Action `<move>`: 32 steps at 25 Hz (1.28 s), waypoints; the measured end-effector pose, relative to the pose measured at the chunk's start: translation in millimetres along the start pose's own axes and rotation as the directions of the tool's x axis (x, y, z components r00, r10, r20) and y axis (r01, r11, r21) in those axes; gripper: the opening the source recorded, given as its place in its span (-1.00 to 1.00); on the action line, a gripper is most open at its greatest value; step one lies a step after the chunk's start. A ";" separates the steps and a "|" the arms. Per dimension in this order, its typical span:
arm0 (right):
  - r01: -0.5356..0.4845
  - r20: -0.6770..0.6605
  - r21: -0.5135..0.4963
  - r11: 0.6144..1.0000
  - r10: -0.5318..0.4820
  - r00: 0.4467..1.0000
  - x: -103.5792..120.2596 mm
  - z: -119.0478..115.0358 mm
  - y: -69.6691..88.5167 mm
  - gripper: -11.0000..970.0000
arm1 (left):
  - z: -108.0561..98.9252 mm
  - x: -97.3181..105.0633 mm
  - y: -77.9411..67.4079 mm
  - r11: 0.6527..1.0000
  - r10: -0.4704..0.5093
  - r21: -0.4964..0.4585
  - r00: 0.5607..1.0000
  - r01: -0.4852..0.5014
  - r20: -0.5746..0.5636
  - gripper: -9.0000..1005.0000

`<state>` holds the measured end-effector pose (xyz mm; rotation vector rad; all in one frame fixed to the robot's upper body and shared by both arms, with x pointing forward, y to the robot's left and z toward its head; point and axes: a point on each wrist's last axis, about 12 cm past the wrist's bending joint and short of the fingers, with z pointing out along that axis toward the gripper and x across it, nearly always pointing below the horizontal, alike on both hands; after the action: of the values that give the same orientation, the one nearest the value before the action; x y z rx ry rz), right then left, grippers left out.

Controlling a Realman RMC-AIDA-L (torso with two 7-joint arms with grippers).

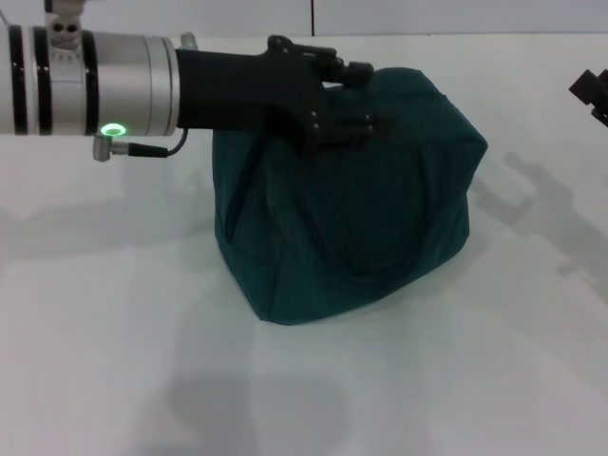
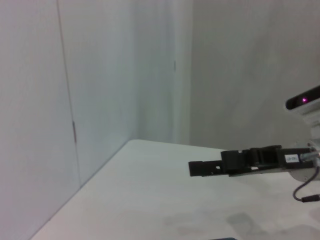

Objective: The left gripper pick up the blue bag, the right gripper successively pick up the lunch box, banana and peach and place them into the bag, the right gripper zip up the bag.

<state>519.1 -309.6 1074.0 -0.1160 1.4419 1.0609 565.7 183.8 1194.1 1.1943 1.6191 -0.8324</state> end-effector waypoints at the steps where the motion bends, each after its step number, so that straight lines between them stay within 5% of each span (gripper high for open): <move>1: 0.004 -0.001 -0.002 1.000 -0.004 1.000 -0.4 -0.2 0.1 0.82 | -0.7 -0.1 0.4 1.000 -0.002 -0.005 1.000 0.002 0.006 -0.27; 8: 0.127 -0.002 -0.091 0.988 -0.128 0.992 -12.5 -12.0 5.8 0.83 | -28.0 -2.3 0.4 0.999 -0.017 -0.038 0.988 0.023 0.152 0.35; 15: 0.324 -0.078 -0.337 0.884 -0.369 0.926 -20.9 -27.9 27.1 0.83 | -83.1 27.5 -21.9 1.000 -0.005 0.002 0.970 0.005 0.245 0.71; 23: 0.419 -0.137 -0.417 0.807 -0.511 0.848 10.9 -37.1 37.1 0.82 | -109.9 93.3 -55.7 0.997 -0.063 -0.030 0.982 0.070 0.178 0.71; 32: 0.403 -0.262 -0.350 0.846 -0.502 0.825 47.5 -43.6 30.5 0.81 | -109.1 153.6 -71.3 0.980 -0.181 -0.053 0.974 0.190 0.139 0.69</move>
<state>457.2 -295.9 1041.4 -0.8556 1.4583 0.8561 451.9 310.4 1086.5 0.9302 1.6517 -0.9486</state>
